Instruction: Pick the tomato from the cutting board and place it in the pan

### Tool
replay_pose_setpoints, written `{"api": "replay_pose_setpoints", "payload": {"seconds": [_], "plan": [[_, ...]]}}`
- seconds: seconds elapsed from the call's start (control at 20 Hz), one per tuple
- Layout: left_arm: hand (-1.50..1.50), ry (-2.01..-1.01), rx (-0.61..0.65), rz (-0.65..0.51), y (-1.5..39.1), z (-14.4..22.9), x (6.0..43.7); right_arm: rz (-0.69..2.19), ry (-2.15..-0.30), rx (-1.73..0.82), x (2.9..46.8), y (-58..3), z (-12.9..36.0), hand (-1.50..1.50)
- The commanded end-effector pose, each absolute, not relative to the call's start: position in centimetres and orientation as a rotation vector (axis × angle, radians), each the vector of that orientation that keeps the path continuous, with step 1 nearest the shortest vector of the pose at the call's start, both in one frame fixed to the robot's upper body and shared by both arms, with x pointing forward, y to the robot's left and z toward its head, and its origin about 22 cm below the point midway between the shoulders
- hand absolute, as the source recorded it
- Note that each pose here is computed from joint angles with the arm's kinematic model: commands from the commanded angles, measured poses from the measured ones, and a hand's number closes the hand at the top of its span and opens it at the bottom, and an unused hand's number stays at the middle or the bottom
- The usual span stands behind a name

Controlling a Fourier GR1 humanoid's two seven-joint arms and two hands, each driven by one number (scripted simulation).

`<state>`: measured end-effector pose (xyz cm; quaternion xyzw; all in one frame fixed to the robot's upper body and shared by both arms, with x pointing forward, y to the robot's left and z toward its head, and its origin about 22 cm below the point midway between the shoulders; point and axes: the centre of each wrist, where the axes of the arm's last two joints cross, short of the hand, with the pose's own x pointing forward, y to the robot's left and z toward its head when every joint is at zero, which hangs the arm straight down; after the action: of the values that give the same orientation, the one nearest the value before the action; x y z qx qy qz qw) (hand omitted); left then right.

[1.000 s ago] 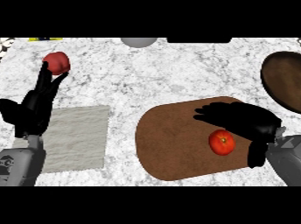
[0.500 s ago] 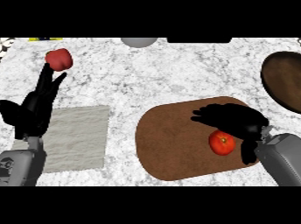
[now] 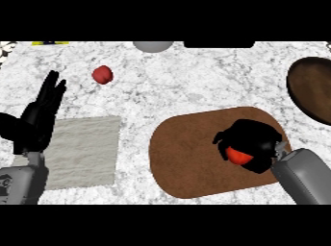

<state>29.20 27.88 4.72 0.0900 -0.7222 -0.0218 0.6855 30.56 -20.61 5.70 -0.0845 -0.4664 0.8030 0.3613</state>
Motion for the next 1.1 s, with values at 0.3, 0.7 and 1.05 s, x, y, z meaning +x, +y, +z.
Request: {"api": "replay_pose_setpoints", "payload": {"seconds": [0.3, 0.7, 1.05], "plan": [[0.00, -1.613, 0.200, -0.044, 28.4, 4.8, 29.3, 2.056, -1.288, -0.177, 30.0, -23.0, 5.0, 1.50], [0.00, -1.614, 0.213, -0.036, 28.2, 5.0, 29.6, 1.158, -0.973, -0.807, 34.2, -23.5, 5.7, 1.50], [0.00, -1.624, 0.167, -0.070, 26.1, 5.4, 30.3, 0.563, -1.066, -1.247, 37.0, -17.0, 13.6, 1.50]]}}
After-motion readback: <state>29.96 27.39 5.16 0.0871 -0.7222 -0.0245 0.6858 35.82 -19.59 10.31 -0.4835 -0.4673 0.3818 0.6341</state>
